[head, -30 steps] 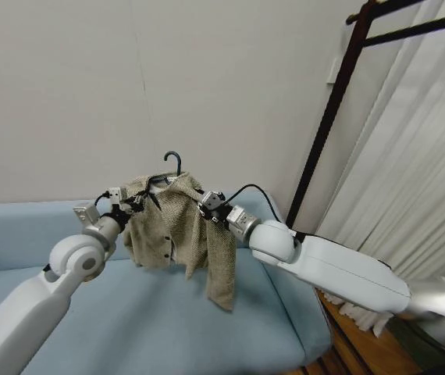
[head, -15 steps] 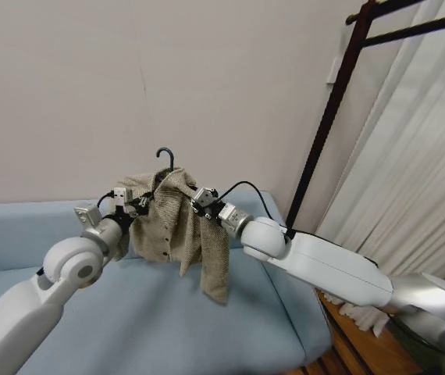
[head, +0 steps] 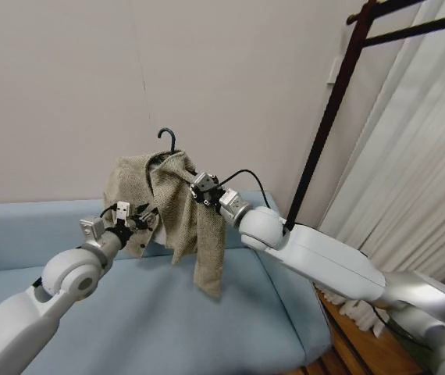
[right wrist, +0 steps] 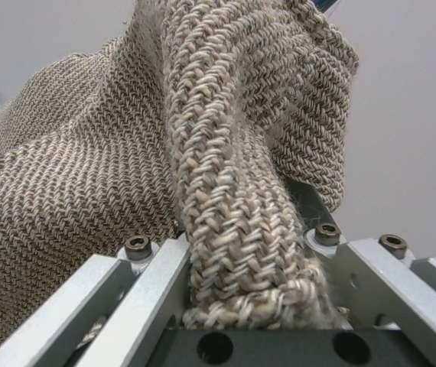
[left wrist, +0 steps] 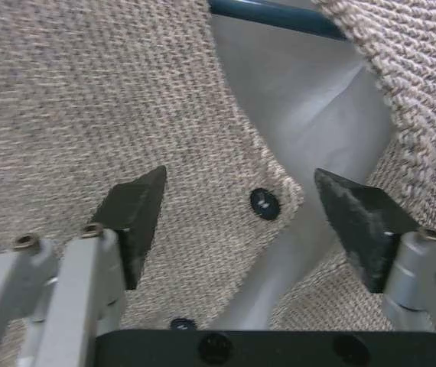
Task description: Pick up the clothes from the sofa and hang them on the clothes hanger.
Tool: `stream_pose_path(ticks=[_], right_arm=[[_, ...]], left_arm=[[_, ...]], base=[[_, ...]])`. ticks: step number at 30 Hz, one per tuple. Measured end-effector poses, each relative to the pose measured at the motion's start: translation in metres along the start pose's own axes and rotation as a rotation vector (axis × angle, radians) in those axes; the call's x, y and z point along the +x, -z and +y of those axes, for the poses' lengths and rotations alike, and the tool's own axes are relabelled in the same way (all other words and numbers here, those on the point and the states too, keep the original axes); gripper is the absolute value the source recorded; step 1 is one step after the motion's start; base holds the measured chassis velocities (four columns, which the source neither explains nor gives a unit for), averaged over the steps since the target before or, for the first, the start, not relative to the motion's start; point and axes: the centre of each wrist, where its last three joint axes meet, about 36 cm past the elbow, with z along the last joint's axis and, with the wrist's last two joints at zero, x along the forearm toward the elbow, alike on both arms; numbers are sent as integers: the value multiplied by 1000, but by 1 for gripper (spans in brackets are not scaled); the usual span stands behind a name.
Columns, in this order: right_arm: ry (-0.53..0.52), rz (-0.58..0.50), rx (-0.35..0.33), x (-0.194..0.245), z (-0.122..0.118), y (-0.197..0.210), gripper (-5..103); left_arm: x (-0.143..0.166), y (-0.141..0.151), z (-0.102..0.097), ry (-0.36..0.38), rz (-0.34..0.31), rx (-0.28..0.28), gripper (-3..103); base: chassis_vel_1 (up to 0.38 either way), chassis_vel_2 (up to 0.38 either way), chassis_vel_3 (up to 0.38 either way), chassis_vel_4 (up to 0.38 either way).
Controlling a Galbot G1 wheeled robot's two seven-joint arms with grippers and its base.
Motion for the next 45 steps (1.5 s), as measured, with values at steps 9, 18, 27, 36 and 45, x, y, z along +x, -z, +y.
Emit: stream_pose_path(ticks=[9,18,27,36,45], right_arm=[[77,-40,40,18,-45,-21,12],[162,-81,105,33,-98,-51,12],[217,-170,185,37,-126,-80,12],[317,-229,216,44,-133,-97,12],[335,-296,329,37,-139,-100,12]], left_arm=[[7,33,16,-9,-77,-14,98],[5,73,43,-146,-129,-52,100],[2,101,68,-283,-123,-76,100],[-7,128,148,-461,-63,-118,100],[5,149,198,-666,58,-263,100]], base=[[0,0,0,0],[0,0,0,0],[0,0,0,0],[0,0,0,0],[0,0,0,0]])
